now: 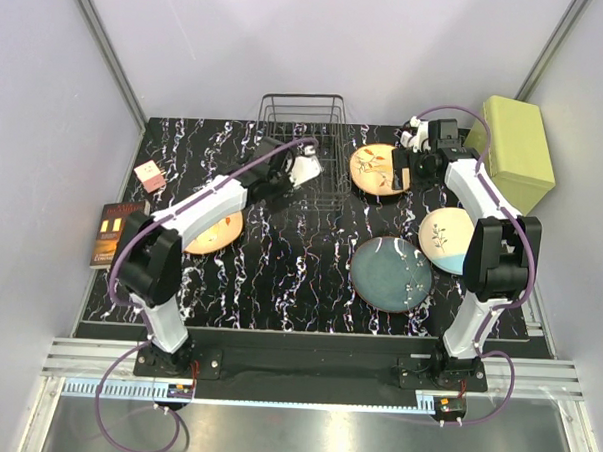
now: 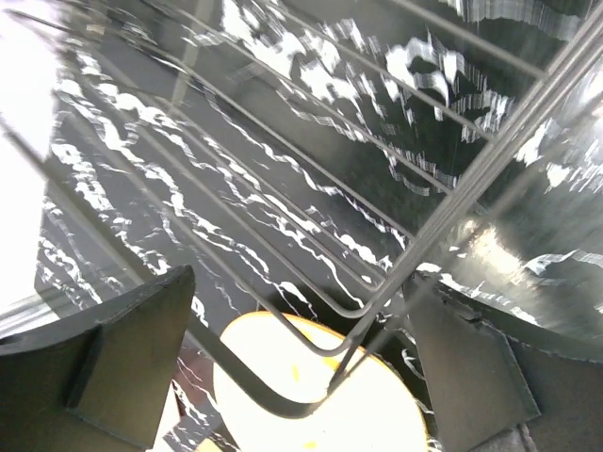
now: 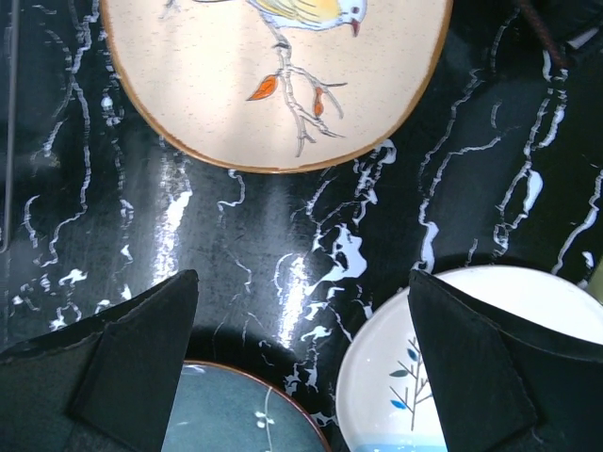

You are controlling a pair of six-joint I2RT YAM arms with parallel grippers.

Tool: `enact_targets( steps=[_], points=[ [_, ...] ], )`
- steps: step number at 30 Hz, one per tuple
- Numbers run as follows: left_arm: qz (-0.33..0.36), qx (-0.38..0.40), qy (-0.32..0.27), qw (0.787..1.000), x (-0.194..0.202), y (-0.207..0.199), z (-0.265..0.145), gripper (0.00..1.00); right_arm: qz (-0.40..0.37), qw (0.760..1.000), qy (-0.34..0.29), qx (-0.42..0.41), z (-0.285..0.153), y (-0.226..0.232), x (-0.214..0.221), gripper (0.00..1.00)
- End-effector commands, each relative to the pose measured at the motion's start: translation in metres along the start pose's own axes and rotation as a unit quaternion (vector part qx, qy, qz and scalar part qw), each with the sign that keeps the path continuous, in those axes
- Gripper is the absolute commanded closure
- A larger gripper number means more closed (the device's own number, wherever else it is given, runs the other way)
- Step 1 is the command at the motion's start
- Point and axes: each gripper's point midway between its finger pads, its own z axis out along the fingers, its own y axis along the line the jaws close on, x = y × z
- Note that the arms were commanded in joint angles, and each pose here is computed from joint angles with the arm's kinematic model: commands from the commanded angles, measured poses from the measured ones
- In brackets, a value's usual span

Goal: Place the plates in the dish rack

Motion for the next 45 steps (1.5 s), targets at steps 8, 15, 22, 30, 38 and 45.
enact_targets(
  steps=[8,15,22,30,38,45],
  points=[
    [-0.368,-0.006,-0.127,0.921,-0.02,0.023,-0.142,0.01,0.003,0.98,-0.032,-0.194,-0.088,0.075,0.017,0.0],
    [-0.475,0.029,-0.078,0.876,0.03,-0.018,-0.133,0.01,-0.002,0.982,-0.043,-0.186,-0.111,0.076,0.027,0.0],
    [-0.651,0.014,0.008,0.759,0.127,0.014,-0.122,0.1,0.035,0.977,-0.032,-0.206,-0.143,0.09,0.039,0.0],
    [-0.625,-0.018,0.079,0.777,0.191,0.051,-0.081,0.14,0.042,0.982,-0.052,-0.178,-0.156,0.085,0.039,0.0],
    [-0.648,0.049,0.073,0.756,0.184,0.033,-0.074,0.23,0.063,0.981,-0.053,-0.174,-0.169,0.087,0.054,0.0],
    [-0.507,0.283,-0.067,0.812,0.017,-0.068,-0.112,0.19,0.17,0.979,0.008,-0.108,-0.153,0.035,0.096,0.0]
  ],
)
